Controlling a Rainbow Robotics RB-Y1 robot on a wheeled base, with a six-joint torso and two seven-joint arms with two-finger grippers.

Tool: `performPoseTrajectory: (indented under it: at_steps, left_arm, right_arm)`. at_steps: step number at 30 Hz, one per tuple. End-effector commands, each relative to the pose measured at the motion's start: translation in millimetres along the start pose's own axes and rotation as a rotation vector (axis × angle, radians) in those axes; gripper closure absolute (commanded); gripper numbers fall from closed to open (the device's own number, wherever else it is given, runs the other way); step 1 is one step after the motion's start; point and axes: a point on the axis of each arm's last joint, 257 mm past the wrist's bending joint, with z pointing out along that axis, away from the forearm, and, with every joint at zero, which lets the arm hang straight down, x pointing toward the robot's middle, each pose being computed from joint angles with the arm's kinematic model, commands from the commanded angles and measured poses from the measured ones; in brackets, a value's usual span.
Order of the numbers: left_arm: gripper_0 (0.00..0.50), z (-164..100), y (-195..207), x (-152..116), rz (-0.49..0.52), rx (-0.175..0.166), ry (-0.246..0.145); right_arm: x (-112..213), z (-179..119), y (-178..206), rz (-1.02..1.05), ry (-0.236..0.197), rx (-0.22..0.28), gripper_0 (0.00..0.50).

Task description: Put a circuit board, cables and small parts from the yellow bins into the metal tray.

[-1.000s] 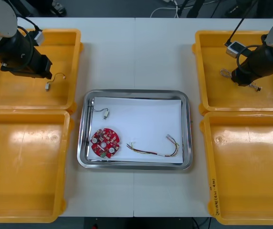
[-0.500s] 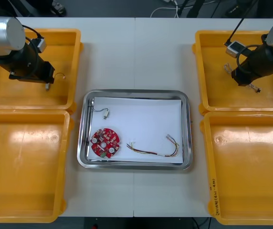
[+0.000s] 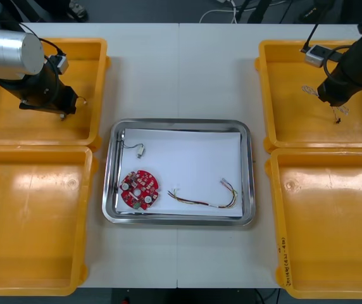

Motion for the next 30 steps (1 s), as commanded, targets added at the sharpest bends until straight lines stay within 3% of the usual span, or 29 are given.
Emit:
performPoseTrajectory:
  at_steps: [1,15,16,18,19,26,30]
  left_arm:
    - [0.0,5,-10,-4,0.18,0.008,-0.025]
    - [0.0,14,-7,4,0.184,0.008,-0.026]
    - [0.081,14,-7,5,0.184,0.008,-0.026]
    - [0.472,14,-7,5,0.186,0.008,-0.026]
    - [0.5,14,-7,5,0.186,0.007,-0.025]
    - [0.5,13,-8,4,0.18,0.011,-0.028]
    - [0.5,6,-9,3,0.164,0.031,-0.024]
  right_arm:
    - [5,-39,-23,0.061,-0.001,0.047,0.5]
    - [6,-97,0,0.095,0.068,0.01,0.5]
    - [7,-100,1,0.096,0.074,0.008,0.5]
    - [9,-107,4,0.099,0.082,0.005,0.5]
    - [8,-109,2,0.103,0.08,0.017,0.5]
    - [-5,-130,-9,0.097,0.039,0.092,0.5]
    - [-15,-141,-12,0.091,0.007,0.122,0.5]
